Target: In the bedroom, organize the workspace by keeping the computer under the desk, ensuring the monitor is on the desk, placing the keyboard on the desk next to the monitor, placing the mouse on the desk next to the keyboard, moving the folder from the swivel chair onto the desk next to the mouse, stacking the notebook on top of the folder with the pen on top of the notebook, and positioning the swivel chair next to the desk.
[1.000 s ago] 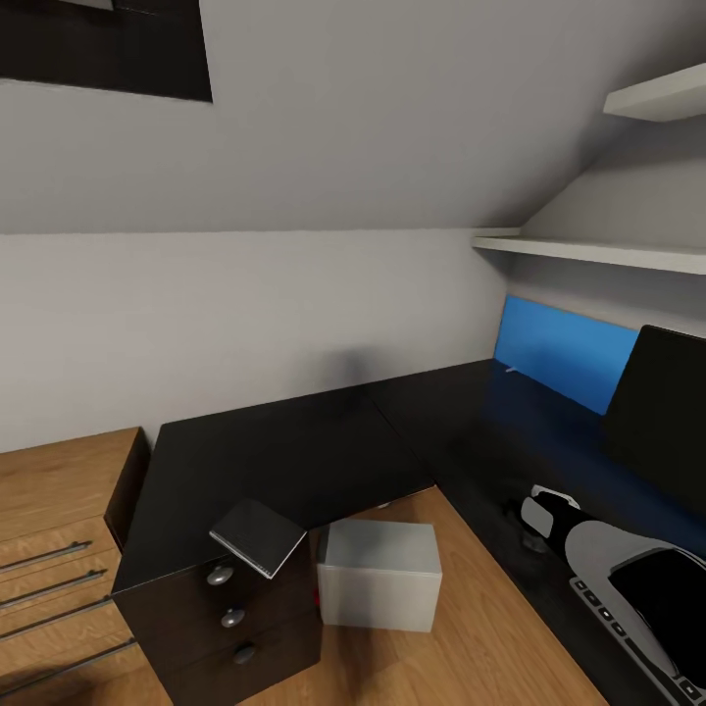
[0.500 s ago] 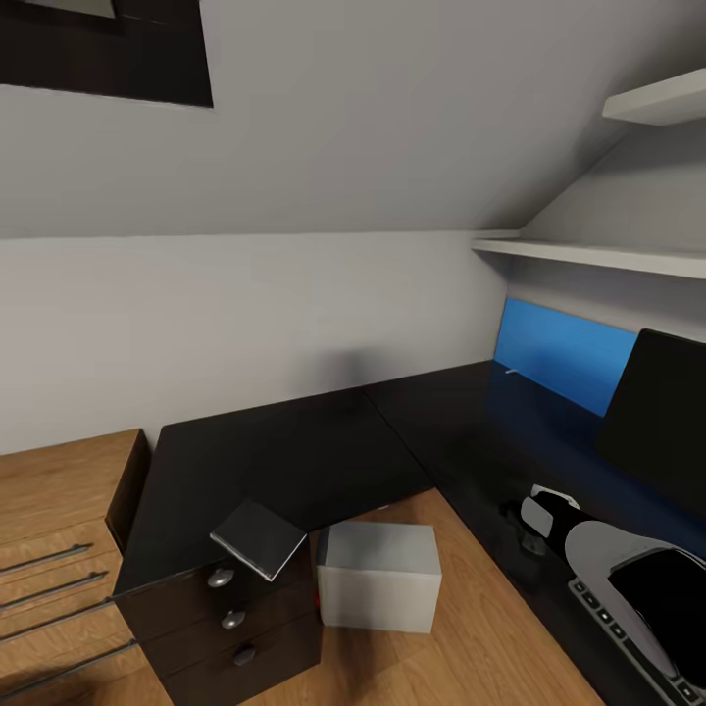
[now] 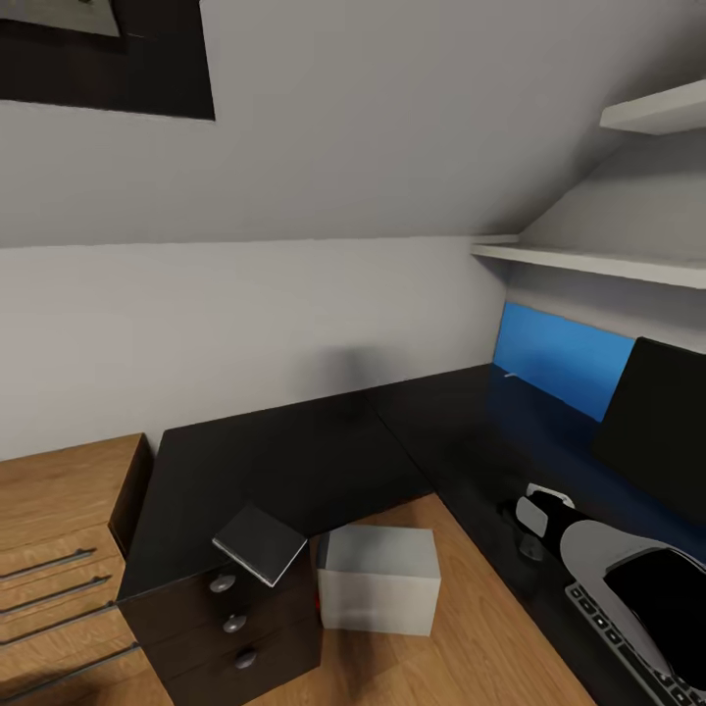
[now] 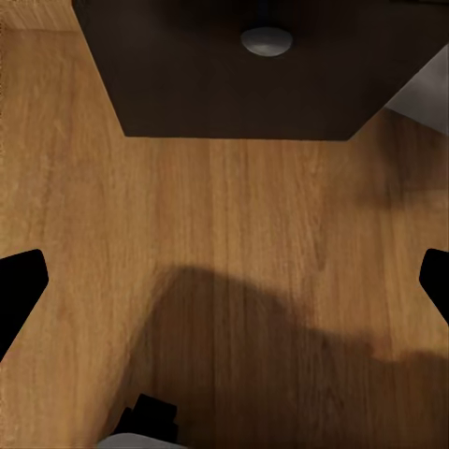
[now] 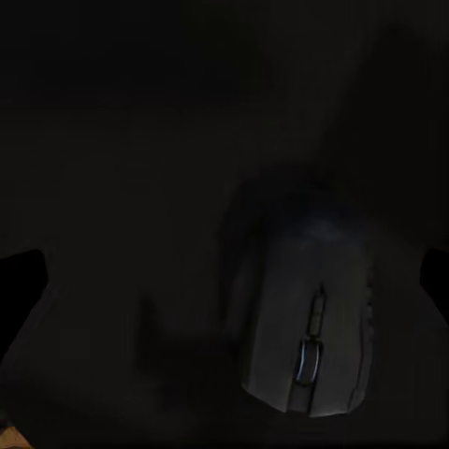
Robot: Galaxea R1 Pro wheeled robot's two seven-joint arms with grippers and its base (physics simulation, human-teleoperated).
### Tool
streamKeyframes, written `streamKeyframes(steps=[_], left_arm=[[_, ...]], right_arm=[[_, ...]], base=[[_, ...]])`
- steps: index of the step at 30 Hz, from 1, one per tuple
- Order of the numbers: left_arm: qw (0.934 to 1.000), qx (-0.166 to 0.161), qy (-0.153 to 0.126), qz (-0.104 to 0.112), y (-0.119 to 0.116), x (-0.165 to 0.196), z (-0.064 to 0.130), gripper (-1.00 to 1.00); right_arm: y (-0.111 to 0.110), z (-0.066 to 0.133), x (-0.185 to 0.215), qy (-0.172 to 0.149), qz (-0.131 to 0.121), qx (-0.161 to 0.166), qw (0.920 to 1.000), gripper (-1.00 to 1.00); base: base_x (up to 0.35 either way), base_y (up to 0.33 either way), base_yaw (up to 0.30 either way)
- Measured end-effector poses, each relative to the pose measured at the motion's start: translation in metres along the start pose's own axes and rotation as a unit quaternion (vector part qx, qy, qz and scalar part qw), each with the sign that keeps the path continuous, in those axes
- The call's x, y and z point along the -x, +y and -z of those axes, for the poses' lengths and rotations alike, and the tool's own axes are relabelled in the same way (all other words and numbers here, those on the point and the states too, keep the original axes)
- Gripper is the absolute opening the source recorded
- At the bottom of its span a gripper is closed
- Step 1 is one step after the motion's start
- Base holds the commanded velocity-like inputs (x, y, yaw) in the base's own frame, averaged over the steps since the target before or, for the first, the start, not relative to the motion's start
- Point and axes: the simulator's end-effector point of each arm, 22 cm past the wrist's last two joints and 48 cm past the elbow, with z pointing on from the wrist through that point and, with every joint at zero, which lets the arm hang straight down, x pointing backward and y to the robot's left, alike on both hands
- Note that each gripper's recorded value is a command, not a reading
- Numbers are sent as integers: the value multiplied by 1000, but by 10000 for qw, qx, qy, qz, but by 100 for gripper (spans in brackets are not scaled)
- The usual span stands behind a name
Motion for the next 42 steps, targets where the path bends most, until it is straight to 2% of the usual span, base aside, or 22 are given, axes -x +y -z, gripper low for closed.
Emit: streamKeyframes(steps=[7,20,24,26,27,31,36,42], left_arm=[[10000,-3,2,0,-1,5,8,100],[10000,-12,3,-5,-2,5,8,100],[10000,-16,3,-4,-2,5,8,100],[10000,-14,2,-4,-1,5,8,100],[10000,-14,1,-5,-1,5,8,100],[10000,-14,3,-4,-1,5,8,100],[10000,-16,11,-7,-2,4,8,100],[10000,-19,31,-6,-2,2,9,100]], right_arm=[[22,12,1,1,51,130,9999,100],[58,18,-7,-31,127,337,9993,100],[76,22,-13,-48,334,422,9985,100],[84,24,-14,-93,492,446,9978,100],[90,26,-14,-164,655,459,9967,100],[102,28,-16,-307,917,496,9941,100],[114,29,-29,-359,1072,566,9920,100],[125,29,-45,-432,1124,657,9905,100]], base=[[0,0,147],[0,0,245],[0,0,257],[0,0,258],[0,0,258],[0,0,258],[0,0,259],[0,0,259]])
